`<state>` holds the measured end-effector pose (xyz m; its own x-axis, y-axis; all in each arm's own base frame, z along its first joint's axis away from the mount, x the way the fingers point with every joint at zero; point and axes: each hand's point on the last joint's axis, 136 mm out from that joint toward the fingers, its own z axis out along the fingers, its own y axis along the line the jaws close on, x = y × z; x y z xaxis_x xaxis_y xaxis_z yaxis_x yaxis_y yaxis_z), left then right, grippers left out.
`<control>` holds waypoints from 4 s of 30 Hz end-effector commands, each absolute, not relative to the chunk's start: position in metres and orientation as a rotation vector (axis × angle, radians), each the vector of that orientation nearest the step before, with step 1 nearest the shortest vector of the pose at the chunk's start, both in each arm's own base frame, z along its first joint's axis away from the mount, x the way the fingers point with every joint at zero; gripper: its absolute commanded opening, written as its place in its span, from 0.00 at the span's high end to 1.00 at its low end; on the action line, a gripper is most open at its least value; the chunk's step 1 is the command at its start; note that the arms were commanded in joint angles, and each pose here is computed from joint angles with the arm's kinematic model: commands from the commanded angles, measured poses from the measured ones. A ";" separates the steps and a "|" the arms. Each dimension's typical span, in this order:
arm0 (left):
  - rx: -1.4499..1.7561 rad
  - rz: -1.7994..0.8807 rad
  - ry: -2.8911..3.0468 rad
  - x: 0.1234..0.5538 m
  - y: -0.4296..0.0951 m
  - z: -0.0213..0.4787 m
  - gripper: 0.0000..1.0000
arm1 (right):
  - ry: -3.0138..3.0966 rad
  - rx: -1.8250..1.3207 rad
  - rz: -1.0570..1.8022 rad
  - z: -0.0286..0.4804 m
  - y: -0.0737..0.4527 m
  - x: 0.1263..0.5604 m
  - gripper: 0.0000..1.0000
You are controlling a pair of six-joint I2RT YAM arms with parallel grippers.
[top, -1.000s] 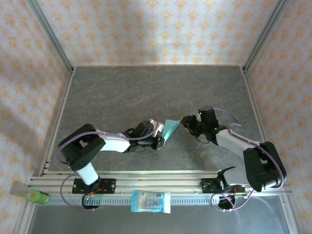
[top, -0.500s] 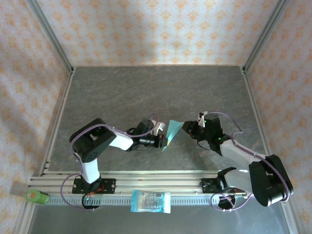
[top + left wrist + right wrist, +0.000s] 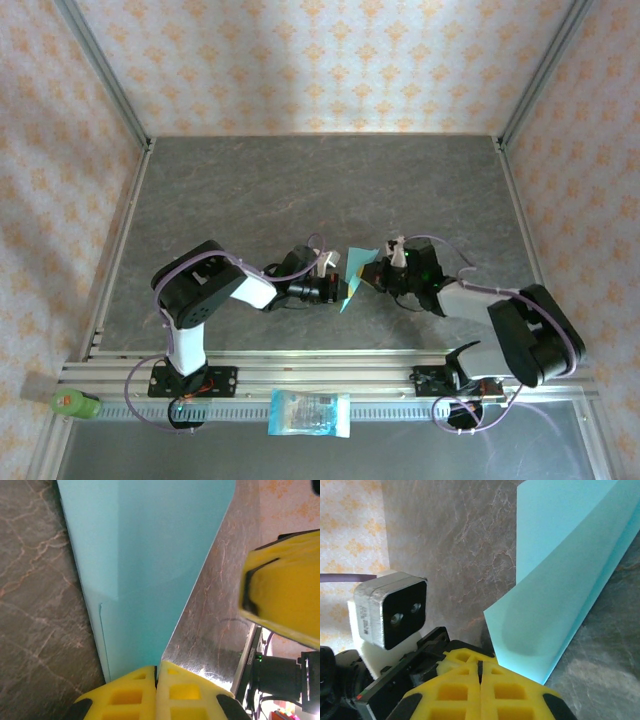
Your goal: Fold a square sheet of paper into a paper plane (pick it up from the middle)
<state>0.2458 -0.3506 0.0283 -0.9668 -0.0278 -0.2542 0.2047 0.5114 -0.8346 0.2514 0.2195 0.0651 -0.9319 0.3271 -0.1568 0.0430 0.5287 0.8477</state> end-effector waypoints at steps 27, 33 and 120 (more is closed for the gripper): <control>-0.157 -1.496 2.536 0.245 -0.335 0.005 1.00 | 2.457 0.326 1.357 0.051 0.226 0.286 0.99; -0.203 -1.472 2.553 0.245 -0.329 0.000 1.00 | 2.460 0.337 1.356 0.048 0.225 0.291 0.99; 0.234 -1.396 2.616 0.191 -0.335 0.032 0.82 | 2.787 0.425 0.835 -0.034 0.183 0.273 1.00</control>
<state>0.2045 -0.3333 0.0277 -0.9766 0.0038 -0.2151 0.1793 0.5673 -0.8038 0.2818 0.2222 0.0168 -0.9577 0.2725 -0.0930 0.1114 0.6485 0.7530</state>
